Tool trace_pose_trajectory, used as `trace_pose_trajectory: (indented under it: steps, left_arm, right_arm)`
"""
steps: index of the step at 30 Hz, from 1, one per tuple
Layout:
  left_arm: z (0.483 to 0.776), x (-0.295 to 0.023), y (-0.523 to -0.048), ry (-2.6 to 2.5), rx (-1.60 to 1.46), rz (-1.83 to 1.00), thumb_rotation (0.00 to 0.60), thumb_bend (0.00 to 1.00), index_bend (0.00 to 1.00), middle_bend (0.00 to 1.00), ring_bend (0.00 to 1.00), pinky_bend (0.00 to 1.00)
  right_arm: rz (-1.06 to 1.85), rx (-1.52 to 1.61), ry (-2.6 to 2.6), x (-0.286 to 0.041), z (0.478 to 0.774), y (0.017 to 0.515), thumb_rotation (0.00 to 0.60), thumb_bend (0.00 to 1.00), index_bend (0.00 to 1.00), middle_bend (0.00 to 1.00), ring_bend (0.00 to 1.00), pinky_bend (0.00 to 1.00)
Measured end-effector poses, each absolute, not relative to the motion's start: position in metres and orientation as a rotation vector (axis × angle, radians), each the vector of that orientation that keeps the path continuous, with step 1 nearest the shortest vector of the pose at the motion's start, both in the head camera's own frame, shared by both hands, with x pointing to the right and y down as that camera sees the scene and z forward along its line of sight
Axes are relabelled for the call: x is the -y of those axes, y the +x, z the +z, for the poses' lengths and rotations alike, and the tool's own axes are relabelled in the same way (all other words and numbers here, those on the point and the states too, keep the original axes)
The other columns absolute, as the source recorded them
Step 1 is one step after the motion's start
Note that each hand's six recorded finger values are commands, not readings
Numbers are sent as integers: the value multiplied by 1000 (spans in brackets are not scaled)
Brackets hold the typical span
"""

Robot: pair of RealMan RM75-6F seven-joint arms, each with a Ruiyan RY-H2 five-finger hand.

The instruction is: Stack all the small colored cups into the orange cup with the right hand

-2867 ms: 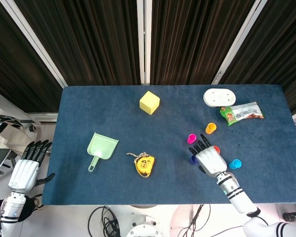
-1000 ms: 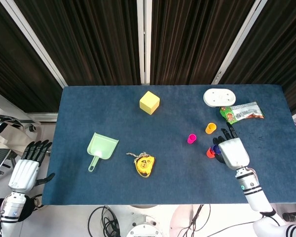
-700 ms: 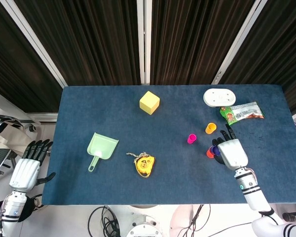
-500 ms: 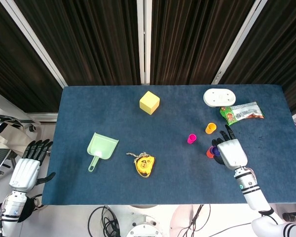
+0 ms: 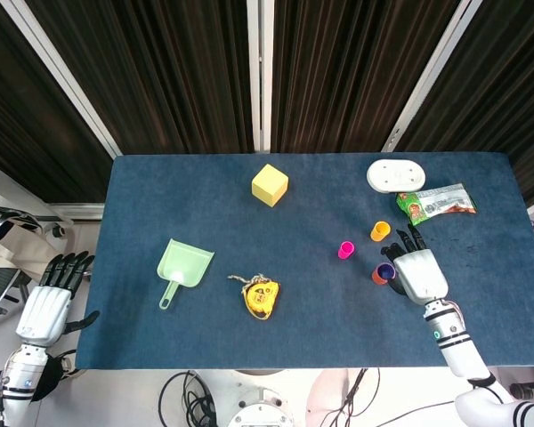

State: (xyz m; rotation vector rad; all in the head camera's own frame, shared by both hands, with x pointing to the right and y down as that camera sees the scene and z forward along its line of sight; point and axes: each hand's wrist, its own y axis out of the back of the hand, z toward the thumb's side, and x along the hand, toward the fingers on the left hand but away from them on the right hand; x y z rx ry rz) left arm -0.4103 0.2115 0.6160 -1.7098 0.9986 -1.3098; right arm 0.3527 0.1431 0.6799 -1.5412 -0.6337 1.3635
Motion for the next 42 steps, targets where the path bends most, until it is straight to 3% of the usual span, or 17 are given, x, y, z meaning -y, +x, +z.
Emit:
trace_pose_trajectory:
  steps: [11, 18, 29, 42]
  left_arm:
    - [617, -212, -412, -1708, -998, -1314, 600, 152, 36, 24, 0, 0]
    - [616, -209, -403, -1717, -983, -1289, 600, 152, 36, 24, 0, 0]
    - [615, -211, -406, -1712, -983, -1304, 600, 152, 36, 24, 0, 0]
    - [616, -207, -410, -1713, -998, -1310, 600, 152, 36, 24, 0, 0]
  right_arm:
    - [1337, 698, -1504, -141, 657, 363, 600, 115, 332, 350, 92, 0]
    - [1368, 764, -1440, -122, 645, 380, 600, 106, 317, 326, 92, 0]
    - [1521, 706, -1423, -62, 700, 374, 600, 105, 281, 296, 72, 0]
    - [1605, 637, -1461, -45, 752, 344, 600, 118, 274, 323, 84, 0]
